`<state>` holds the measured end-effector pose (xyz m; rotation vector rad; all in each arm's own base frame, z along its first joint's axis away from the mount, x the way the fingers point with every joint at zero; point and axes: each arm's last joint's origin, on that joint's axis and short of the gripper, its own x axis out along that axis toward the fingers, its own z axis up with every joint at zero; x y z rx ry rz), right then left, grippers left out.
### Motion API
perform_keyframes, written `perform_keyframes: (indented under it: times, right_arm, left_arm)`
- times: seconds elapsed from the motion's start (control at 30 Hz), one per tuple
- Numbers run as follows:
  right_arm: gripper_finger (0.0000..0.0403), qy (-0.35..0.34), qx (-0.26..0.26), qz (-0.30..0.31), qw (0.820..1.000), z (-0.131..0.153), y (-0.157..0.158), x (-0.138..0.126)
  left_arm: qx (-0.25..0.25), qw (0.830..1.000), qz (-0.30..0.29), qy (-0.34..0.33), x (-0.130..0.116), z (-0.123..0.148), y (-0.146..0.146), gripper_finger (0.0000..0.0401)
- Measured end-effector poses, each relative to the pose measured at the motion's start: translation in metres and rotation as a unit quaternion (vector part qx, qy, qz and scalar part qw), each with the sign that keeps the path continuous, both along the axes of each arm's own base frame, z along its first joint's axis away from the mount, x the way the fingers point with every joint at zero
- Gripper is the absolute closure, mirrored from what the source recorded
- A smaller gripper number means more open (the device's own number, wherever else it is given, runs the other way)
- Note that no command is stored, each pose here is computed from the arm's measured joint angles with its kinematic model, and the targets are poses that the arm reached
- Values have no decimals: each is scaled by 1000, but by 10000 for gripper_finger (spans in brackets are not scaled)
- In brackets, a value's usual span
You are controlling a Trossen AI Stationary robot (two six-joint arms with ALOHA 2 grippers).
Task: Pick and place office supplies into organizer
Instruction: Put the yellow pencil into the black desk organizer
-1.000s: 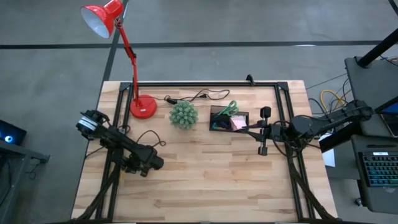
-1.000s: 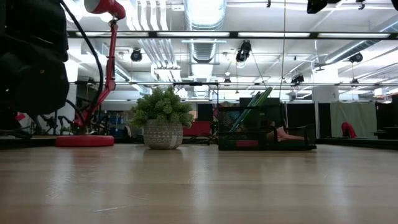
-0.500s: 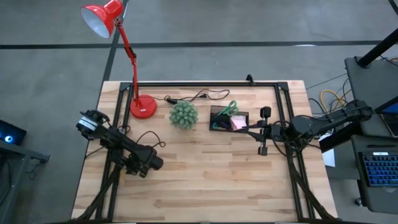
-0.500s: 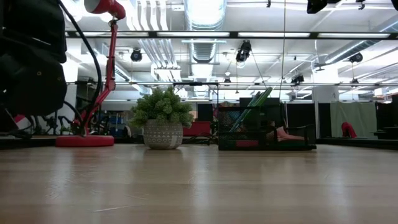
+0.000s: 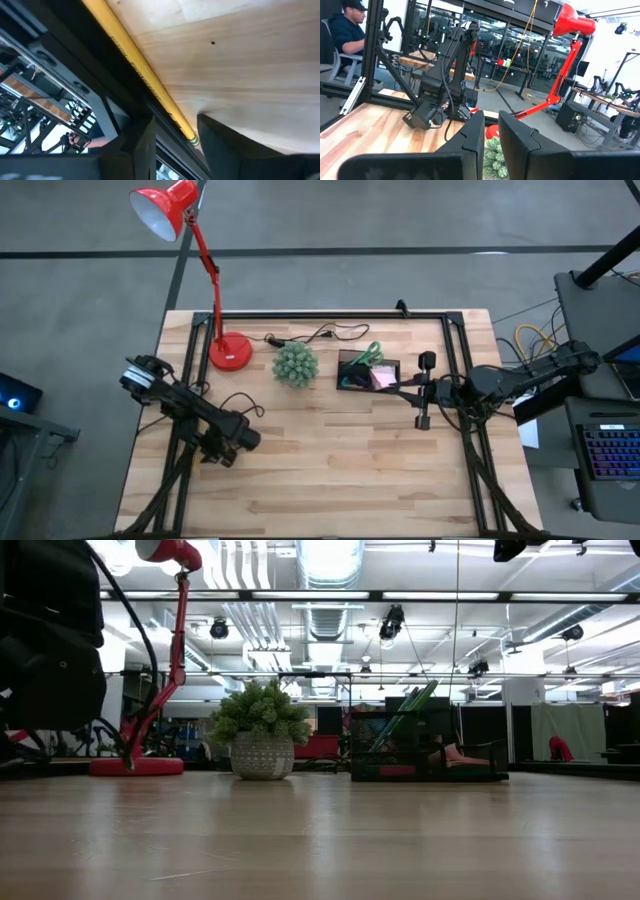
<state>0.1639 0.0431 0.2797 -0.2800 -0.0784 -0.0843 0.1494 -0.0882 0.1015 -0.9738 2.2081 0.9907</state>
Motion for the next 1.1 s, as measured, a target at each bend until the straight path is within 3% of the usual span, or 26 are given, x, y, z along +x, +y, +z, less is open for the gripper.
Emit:
perform_keyframes:
  times: [0.53, 0.87, 1.1]
  right_arm:
    - [355, 0, 0, 0, 1000, 0, 0, 0]
    - [355, 0, 0, 0, 1000, 0, 0, 0]
    - [355, 0, 0, 0, 1000, 0, 0, 0]
  left_arm:
    - [-87, 996, 34, -14, -20, -23, 5, 364]
    - [-109, 992, 47, -31, -22, -25, 5, 373]
    - [-147, 983, 49, -95, -7, -12, -2, 373]
